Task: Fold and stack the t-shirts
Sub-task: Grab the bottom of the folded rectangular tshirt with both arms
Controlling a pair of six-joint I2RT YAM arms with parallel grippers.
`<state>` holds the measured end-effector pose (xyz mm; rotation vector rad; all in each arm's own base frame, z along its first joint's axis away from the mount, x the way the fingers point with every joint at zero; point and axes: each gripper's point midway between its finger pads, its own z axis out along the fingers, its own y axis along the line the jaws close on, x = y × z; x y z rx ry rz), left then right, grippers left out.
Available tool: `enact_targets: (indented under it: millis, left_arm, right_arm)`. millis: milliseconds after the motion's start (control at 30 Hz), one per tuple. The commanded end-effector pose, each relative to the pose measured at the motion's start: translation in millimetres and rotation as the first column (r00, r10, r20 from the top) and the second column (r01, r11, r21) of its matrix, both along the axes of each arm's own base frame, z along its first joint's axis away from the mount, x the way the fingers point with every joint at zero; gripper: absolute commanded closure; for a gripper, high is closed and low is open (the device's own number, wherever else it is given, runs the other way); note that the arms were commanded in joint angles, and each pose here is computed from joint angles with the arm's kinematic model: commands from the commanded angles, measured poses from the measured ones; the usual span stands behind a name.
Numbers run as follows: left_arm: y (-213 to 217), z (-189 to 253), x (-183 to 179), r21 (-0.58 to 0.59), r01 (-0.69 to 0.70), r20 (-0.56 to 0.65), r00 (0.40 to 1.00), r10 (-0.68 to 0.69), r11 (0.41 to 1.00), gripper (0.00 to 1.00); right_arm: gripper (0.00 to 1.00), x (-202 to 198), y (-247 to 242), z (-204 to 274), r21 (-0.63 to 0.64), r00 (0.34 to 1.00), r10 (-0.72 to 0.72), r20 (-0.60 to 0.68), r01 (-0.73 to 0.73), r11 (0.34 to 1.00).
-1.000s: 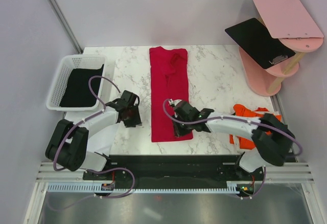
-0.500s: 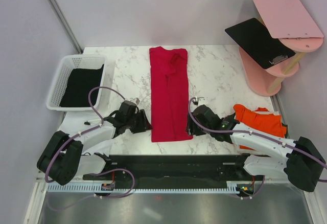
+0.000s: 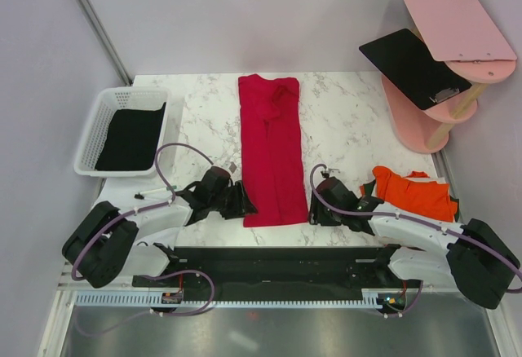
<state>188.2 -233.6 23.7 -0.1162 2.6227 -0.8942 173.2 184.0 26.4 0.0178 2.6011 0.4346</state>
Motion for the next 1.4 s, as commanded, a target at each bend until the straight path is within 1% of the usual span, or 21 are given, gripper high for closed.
enact_targets:
  millis: [0,67,133,167,200,333,500,833,933,1033,1133,1167,1200,1233,1267,1333,1367]
  left_arm:
    - [25,-26,-25,0.129,-0.024,-0.107,0.993,0.038,0.991,0.49]
    - [28,-27,-27,0.146,-0.025,-0.117,0.992,0.042,0.989,0.50]
    - [32,-25,-29,0.163,-0.025,-0.117,0.992,0.045,0.986,0.47]
    - [34,-24,-29,0.171,-0.028,-0.113,0.992,0.048,0.985,0.45]
    - [37,-24,-28,0.189,-0.034,-0.106,0.993,0.055,0.981,0.40]
    - [40,-23,-30,0.197,-0.027,-0.111,0.993,0.050,0.980,0.38]
    - [42,-29,-35,0.212,-0.015,-0.132,0.990,0.044,0.977,0.45]
    - [40,-34,-37,0.211,0.004,-0.151,0.988,0.029,0.978,0.50]
    - [40,-36,-38,0.212,0.010,-0.157,0.987,0.025,0.977,0.53]
    - [40,-38,-40,0.215,0.017,-0.168,0.986,0.019,0.977,0.55]
    - [41,-40,-43,0.219,0.019,-0.178,0.984,0.021,0.975,0.61]
    - [41,-40,-43,0.218,0.018,-0.178,0.984,0.022,0.976,0.69]
    - [43,-41,-44,0.222,0.016,-0.180,0.983,0.025,0.975,0.73]
    - [43,-42,-45,0.224,0.015,-0.187,0.982,0.028,0.974,0.84]
    - [43,-42,-46,0.223,0.016,-0.188,0.982,0.027,0.975,0.89]
    - [43,-42,-47,0.222,0.020,-0.195,0.981,0.024,0.975,0.98]
    - [43,-42,-47,0.222,0.021,-0.194,0.981,0.023,0.975,0.98]
  right_arm:
    - [0.47,2,26,-5,0.143,1.000,0.008,-0.007,-0.007,0.990]
    - [0.48,0,28,-10,0.158,1.000,0.011,-0.014,-0.009,0.987]
    - [0.48,2,29,-11,0.163,1.000,0.003,-0.007,-0.001,0.987]
    - [0.48,2,30,-10,0.166,1.000,0.003,-0.010,-0.002,0.986]
    - [0.48,2,30,-9,0.167,1.000,0.005,-0.011,-0.003,0.986]
    - [0.48,2,31,-3,0.180,1.000,0.003,-0.001,-0.003,0.984]
    - [0.48,0,28,7,0.169,1.000,0.012,-0.005,-0.011,0.986]
    - [0.48,3,25,21,0.190,1.000,-0.012,0.028,0.007,0.982]
    - [0.48,5,29,19,0.188,1.000,-0.004,0.026,-0.001,0.982]
    - [0.49,4,34,5,0.175,1.000,0.016,-0.015,-0.013,0.984]
    - [0.50,6,39,-1,0.202,1.000,0.000,-0.014,0.003,0.979]
    - [0.53,3,42,-1,0.218,0.999,0.015,-0.028,-0.008,0.976]
    - [0.57,3,44,-2,0.227,0.999,0.019,-0.028,-0.012,0.974]
    - [0.61,3,46,-3,0.232,0.999,0.024,-0.029,-0.016,0.973]
    - [0.78,2,47,-4,0.236,0.999,0.032,-0.033,-0.023,0.972]
    - [1.00,2,49,-5,0.238,0.998,0.045,-0.034,-0.035,0.971]
    - [1.00,2,51,-3,0.245,0.998,0.054,-0.035,-0.044,0.968]
